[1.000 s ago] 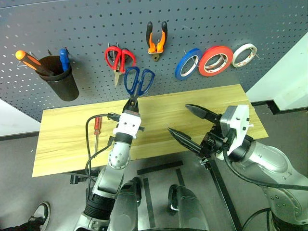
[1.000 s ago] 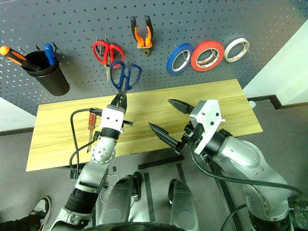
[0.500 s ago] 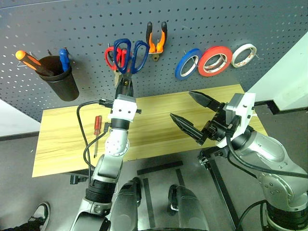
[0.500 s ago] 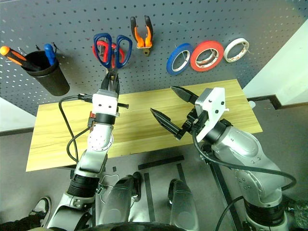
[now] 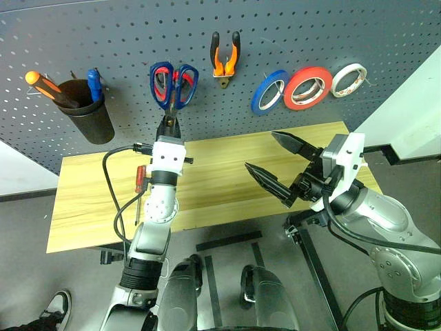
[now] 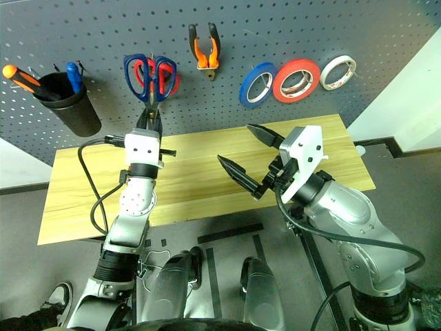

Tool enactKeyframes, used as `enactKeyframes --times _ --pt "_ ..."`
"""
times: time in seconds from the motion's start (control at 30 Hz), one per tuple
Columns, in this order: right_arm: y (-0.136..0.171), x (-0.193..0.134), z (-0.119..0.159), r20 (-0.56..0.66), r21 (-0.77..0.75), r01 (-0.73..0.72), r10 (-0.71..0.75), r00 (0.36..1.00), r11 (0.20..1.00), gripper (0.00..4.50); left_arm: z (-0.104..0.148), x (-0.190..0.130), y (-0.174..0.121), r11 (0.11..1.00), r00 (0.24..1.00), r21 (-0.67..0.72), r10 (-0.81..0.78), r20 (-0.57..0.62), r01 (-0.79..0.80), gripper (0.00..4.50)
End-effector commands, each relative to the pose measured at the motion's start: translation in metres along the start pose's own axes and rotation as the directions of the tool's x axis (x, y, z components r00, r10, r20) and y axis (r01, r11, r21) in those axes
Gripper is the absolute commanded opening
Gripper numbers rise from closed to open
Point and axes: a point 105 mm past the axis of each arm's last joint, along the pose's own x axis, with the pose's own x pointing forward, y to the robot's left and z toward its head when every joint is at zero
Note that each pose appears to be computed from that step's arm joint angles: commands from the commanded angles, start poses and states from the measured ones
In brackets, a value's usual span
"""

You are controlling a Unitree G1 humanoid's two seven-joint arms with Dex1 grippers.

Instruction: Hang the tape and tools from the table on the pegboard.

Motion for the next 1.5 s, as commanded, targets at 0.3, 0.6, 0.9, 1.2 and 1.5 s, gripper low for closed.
enactKeyframes --times 0.3,0.6,0.9,1.2,1.5 --pt "0.003 -0.003 0.009 0.022 -0.030 0.011 -0.011 1.000 0.999 4.50 -0.002 0.009 0.002 1.000 0.999 0.012 0.002 0.035 -0.002 0.56" --pt "0.002 -0.006 0.007 0.010 -0.028 0.026 -0.026 1.000 0.999 4.50 -0.002 0.012 0.002 1.000 0.999 0.007 0.008 0.047 -0.009 0.55" --pt "0.002 -0.005 0.005 0.004 -0.025 0.025 -0.025 1.000 0.999 4.50 0.001 0.010 -0.003 1.000 0.999 -0.016 -0.009 0.054 0.010 0.55" --pt "0.002 -0.006 0.001 -0.010 -0.023 0.028 -0.028 1.000 0.999 4.50 0.004 0.014 0.002 1.000 0.998 -0.024 0.002 0.065 0.000 0.55" --pt "0.001 -0.006 0.001 -0.011 -0.022 0.028 -0.028 1.000 0.999 4.50 -0.001 0.021 0.004 0.999 0.999 -0.039 0.014 0.041 -0.013 0.55"
